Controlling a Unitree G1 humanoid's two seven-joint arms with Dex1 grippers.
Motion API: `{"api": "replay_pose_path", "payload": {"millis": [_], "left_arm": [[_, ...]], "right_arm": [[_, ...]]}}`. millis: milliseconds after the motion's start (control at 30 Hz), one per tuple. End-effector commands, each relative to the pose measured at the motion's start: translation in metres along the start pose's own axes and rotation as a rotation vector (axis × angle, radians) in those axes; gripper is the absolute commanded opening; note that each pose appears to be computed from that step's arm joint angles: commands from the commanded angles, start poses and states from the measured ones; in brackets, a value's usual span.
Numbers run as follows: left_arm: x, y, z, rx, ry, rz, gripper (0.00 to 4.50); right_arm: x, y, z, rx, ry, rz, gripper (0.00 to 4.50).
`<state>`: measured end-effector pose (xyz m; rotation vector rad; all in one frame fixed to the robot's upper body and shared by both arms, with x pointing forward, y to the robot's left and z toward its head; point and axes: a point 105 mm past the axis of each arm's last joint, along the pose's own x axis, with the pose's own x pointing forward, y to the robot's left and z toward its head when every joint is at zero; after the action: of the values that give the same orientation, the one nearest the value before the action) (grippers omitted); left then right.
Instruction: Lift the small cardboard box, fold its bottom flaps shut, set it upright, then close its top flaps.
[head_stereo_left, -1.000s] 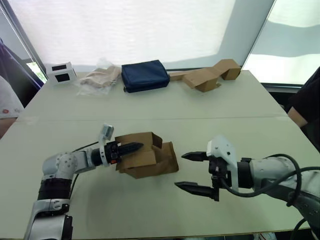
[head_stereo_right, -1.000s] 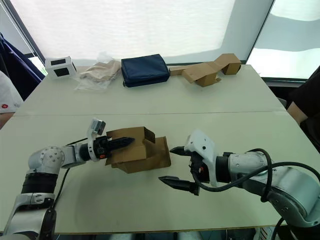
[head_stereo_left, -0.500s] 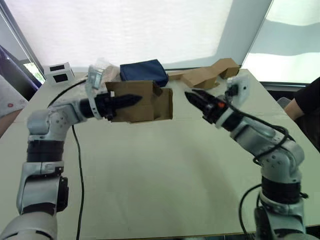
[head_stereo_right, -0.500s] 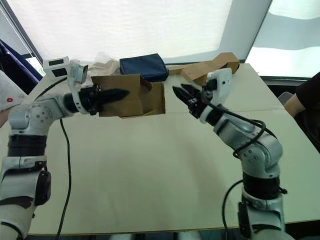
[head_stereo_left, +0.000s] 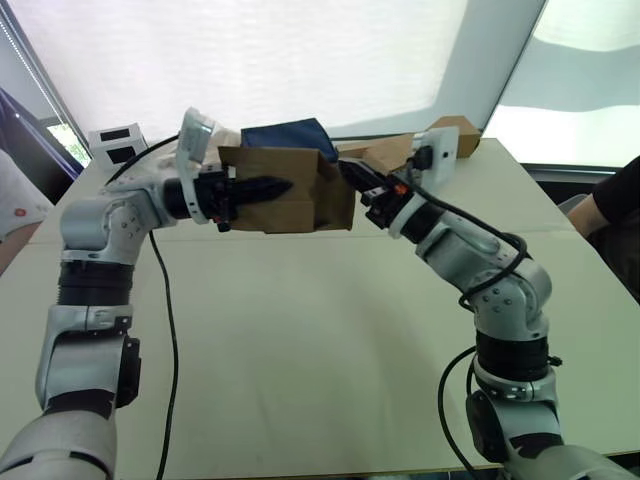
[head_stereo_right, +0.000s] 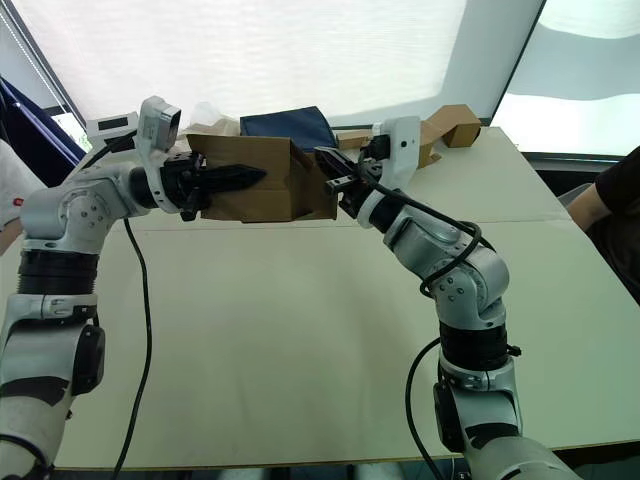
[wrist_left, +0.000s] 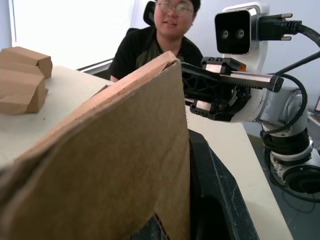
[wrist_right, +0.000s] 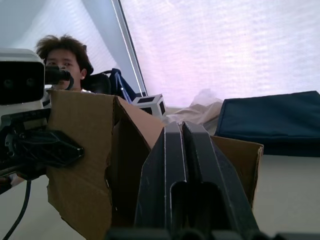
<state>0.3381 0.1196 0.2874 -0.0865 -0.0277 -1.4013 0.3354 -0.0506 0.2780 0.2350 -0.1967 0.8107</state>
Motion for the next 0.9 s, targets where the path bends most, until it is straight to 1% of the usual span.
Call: {"api": "replay_pose_path", "payload": {"millis": [33,133,333,633,767,900], "left_arm": [[0.0,-0.012,0.014,0.033,-0.031,-0.05,0.0],[0.0,-0.016,0.016,0.021,-0.04,-0.065,0.0],[-0.001,-0.022,0.008,0.006,-0.01,-0.089,0.0],[-0.002,-0.013,0.006,0.012,-0.019,-0.042,0.0],[-0.003,-0.01,0.006,0.015,-0.021,-0.029,0.0],[-0.003,-0.009,0.005,0.014,-0.021,-0.024,0.0]], "right_arm": [[0.002,0.012,0.007,-0.021,-0.034,0.058,0.06],[0.002,0.015,0.005,-0.021,-0.03,0.08,0.06],[0.003,0.026,0.008,-0.003,-0.053,0.144,0.06],[0.0,0.029,0.004,-0.027,-0.035,0.174,0.06],[-0.01,0.024,0.006,-0.088,-0.014,0.168,0.06],[-0.029,0.002,0.012,-0.119,-0.005,0.11,0.06]]}}
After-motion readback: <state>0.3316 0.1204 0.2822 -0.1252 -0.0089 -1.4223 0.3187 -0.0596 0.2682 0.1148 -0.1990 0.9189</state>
